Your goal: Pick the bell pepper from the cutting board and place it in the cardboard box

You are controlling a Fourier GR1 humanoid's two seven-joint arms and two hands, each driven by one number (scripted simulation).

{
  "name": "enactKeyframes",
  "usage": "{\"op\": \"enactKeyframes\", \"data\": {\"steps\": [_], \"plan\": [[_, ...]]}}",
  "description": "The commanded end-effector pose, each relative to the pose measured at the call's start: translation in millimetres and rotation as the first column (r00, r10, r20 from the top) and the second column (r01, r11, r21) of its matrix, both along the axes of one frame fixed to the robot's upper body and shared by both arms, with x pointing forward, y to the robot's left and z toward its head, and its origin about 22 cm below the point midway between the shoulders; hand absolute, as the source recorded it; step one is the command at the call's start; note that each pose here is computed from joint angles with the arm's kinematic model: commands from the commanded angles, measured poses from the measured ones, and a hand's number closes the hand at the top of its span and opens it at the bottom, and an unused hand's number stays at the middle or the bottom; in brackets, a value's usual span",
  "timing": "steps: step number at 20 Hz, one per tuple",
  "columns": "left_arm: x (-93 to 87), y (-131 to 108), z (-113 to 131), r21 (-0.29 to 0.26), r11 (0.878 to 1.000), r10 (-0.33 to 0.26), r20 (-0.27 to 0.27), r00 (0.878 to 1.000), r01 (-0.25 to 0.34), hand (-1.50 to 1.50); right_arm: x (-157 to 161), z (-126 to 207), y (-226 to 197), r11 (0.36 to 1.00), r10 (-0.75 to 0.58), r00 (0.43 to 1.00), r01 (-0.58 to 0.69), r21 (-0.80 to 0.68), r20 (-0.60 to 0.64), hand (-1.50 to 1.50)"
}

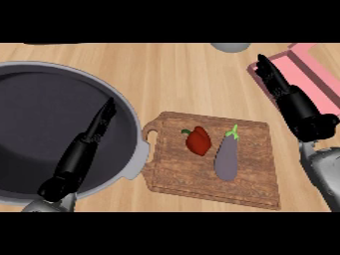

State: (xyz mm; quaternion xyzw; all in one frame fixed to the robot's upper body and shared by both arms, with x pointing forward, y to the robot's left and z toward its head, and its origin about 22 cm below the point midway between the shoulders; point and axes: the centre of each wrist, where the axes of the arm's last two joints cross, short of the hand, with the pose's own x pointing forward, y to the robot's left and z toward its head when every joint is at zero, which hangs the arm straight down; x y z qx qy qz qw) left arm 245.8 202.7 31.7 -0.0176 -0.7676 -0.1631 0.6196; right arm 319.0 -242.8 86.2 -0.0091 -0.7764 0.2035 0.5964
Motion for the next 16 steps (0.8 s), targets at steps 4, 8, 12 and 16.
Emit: {"op": "enactKeyframes", "data": {"steps": [4,8,12,16], "plan": [[20.1,37,32,0.143,0.989,0.013,0.082,0.997,-0.024,0.0,17,92,-4,0.972,0.222,0.952,-0.234,0.035,0.21,-1.5],[37.9,56,42,0.178,0.984,-0.003,0.042,0.999,-0.004,0.0,38,137,-33,0.941,0.243,0.941,-0.17,-0.293,0.236,-1.5],[43.6,72,36,0.174,0.985,-0.009,0.03,1.0,0.003,0.0,48,95,-45,0.892,0.408,0.874,-0.32,-0.319,0.263,-1.5],[35.7,62,22,0.166,0.986,-0.011,0.027,1.0,0.006,0.0,45,88,-33,0.797,0.538,0.78,-0.347,-0.494,0.319,-1.5]]}}
